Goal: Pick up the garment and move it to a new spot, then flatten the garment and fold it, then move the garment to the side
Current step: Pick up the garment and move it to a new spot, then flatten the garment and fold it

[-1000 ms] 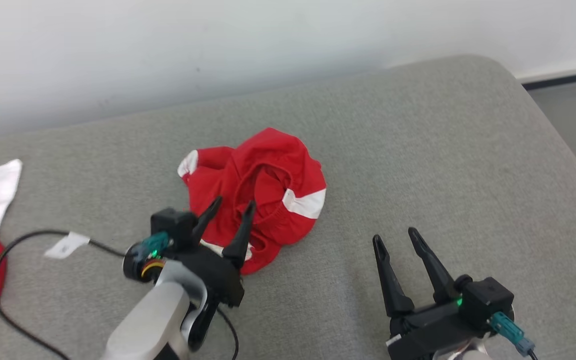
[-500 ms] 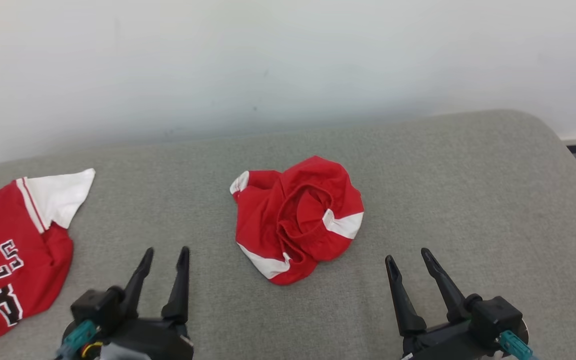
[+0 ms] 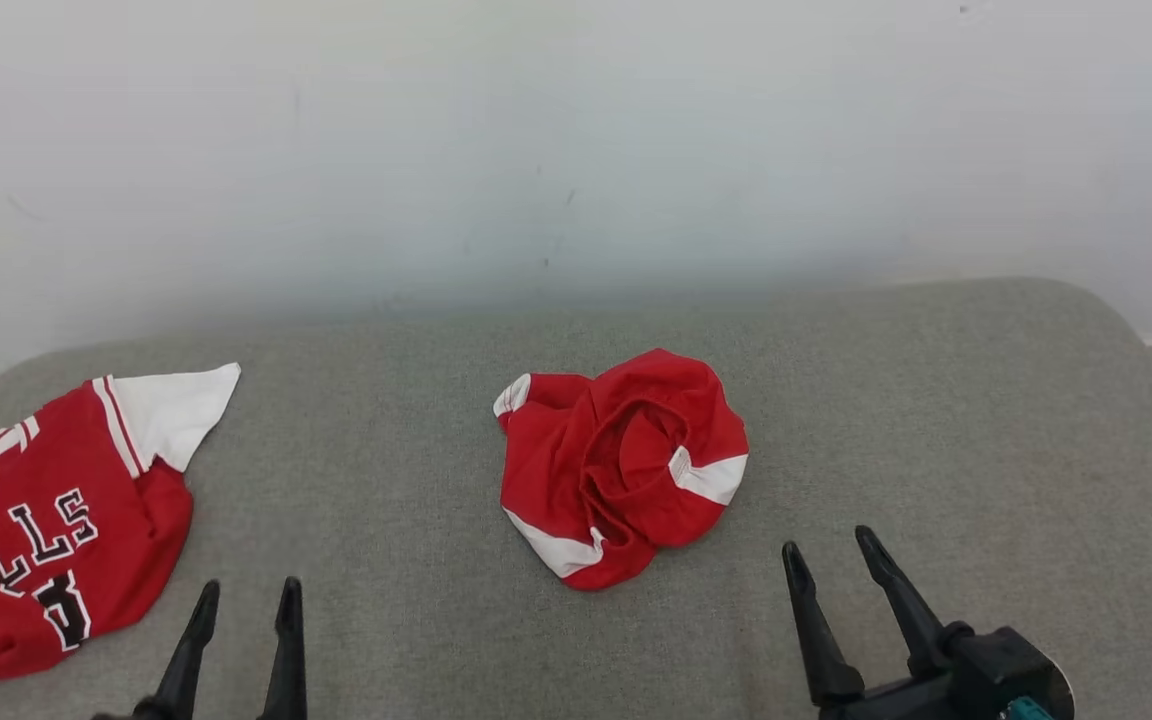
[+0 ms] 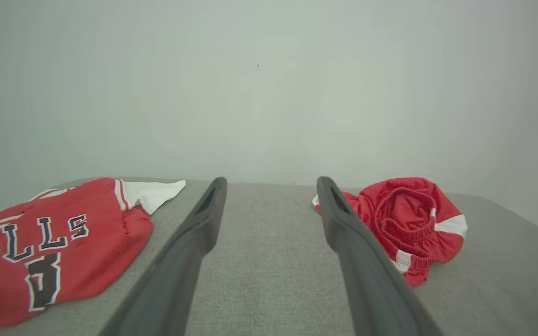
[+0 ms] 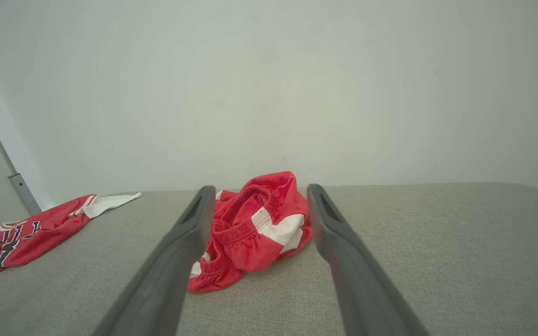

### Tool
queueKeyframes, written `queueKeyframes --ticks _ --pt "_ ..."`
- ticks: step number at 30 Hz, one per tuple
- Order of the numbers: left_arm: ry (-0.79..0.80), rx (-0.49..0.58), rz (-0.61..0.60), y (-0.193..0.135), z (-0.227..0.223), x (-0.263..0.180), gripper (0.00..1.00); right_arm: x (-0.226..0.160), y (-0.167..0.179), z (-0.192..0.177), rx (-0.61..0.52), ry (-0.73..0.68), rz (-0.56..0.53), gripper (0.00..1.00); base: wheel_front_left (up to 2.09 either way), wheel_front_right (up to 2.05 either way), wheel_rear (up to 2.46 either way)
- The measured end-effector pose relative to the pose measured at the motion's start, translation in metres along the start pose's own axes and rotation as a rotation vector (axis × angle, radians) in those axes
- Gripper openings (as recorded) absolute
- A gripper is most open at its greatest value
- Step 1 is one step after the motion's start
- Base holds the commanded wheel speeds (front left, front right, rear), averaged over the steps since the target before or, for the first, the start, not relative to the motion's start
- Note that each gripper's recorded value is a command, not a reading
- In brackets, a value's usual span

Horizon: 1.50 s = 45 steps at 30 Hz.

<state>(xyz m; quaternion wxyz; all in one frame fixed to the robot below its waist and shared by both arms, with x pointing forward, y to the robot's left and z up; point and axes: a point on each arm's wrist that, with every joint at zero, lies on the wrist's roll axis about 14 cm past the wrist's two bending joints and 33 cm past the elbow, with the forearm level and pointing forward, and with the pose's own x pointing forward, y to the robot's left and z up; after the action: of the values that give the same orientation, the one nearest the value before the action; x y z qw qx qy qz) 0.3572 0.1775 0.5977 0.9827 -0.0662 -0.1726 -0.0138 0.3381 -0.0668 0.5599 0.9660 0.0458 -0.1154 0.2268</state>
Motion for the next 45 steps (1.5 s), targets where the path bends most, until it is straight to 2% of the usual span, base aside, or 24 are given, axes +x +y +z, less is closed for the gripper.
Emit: queueKeyframes --ticks 8,23,45 --pt "0.031 0.123 0.008 0.000 -0.006 -0.034 1.00 -0.018 -0.002 0.000 -0.016 0.005 -0.031 1.00 0.00 0.00 0.00" --pt "0.036 0.125 0.078 0.013 -0.005 -0.050 1.00 -0.035 0.002 -0.006 -0.015 0.027 -0.042 1.00 0.00 0.00 0.00" --pt "0.030 0.128 0.051 0.007 -0.004 -0.047 1.00 -0.034 0.005 -0.009 -0.003 0.034 -0.034 1.00 0.00 0.00 0.00"
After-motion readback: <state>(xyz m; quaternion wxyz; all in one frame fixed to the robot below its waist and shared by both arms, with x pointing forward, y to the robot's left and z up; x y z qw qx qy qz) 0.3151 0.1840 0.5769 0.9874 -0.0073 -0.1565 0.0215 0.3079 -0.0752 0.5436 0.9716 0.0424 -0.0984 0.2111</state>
